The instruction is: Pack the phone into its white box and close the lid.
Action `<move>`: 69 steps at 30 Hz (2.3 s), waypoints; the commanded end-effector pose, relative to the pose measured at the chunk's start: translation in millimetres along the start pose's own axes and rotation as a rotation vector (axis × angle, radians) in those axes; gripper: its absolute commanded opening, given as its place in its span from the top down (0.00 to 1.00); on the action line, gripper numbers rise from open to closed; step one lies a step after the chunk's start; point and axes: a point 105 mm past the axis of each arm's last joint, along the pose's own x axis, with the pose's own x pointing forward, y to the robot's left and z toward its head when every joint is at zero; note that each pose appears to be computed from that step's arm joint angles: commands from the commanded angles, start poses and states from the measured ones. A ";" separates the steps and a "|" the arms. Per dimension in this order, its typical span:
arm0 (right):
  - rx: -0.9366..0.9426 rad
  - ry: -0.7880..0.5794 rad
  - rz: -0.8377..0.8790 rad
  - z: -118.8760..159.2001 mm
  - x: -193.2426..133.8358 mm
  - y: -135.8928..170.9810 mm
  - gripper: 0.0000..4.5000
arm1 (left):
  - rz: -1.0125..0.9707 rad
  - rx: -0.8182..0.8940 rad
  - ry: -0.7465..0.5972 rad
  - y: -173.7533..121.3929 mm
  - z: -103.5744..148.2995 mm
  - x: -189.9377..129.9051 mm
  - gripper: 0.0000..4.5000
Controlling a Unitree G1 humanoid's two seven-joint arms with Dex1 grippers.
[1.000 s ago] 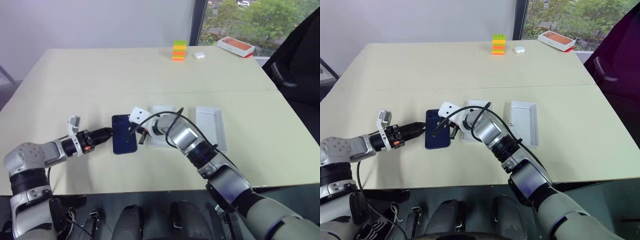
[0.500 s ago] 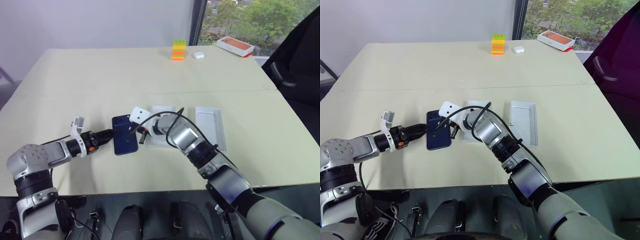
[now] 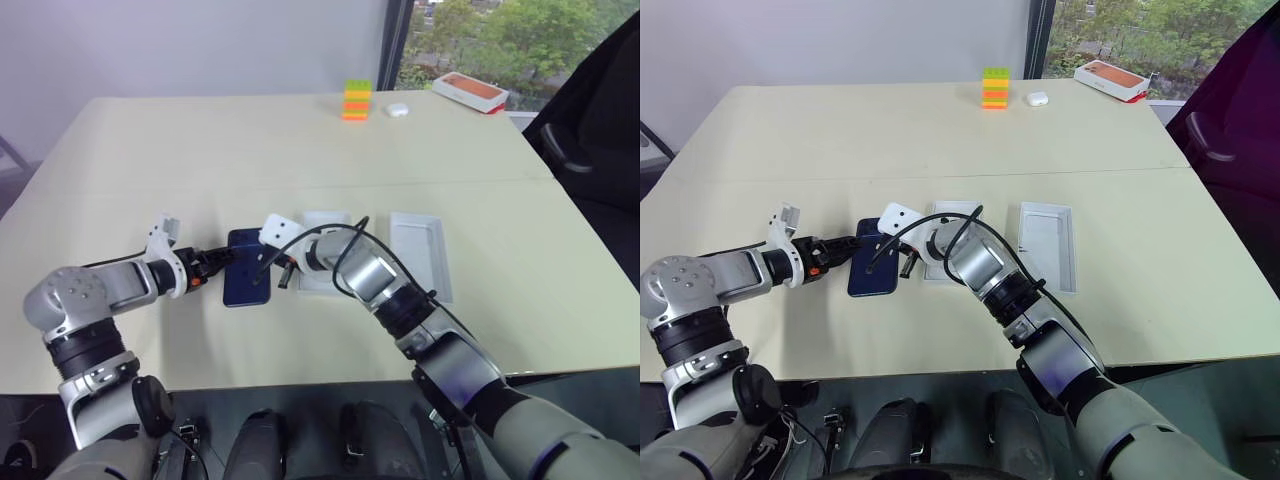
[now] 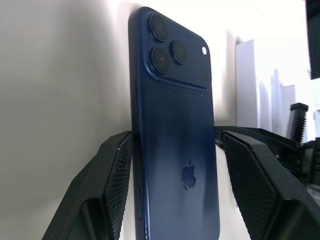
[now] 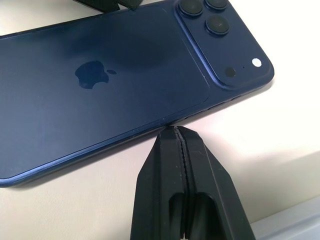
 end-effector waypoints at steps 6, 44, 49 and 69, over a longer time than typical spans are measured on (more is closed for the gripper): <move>-0.002 0.004 0.042 -1.5 5.9 12.8 0.99 | -0.054 -0.001 0.056 -8.5 -14.6 3.8 0.34; -0.013 0.008 0.041 -3.9 3.3 13.9 1.00 | -0.085 -0.194 0.074 17.9 -44.7 9.3 1.00; -0.012 -0.017 0.034 -0.4 -0.1 10.8 1.00 | -0.126 -0.220 0.070 16.2 -44.7 6.4 1.00; 0.066 -0.124 0.267 -8.0 -108.3 17.9 0.28 | -0.419 -0.065 -0.061 -29.0 -0.5 -21.4 1.00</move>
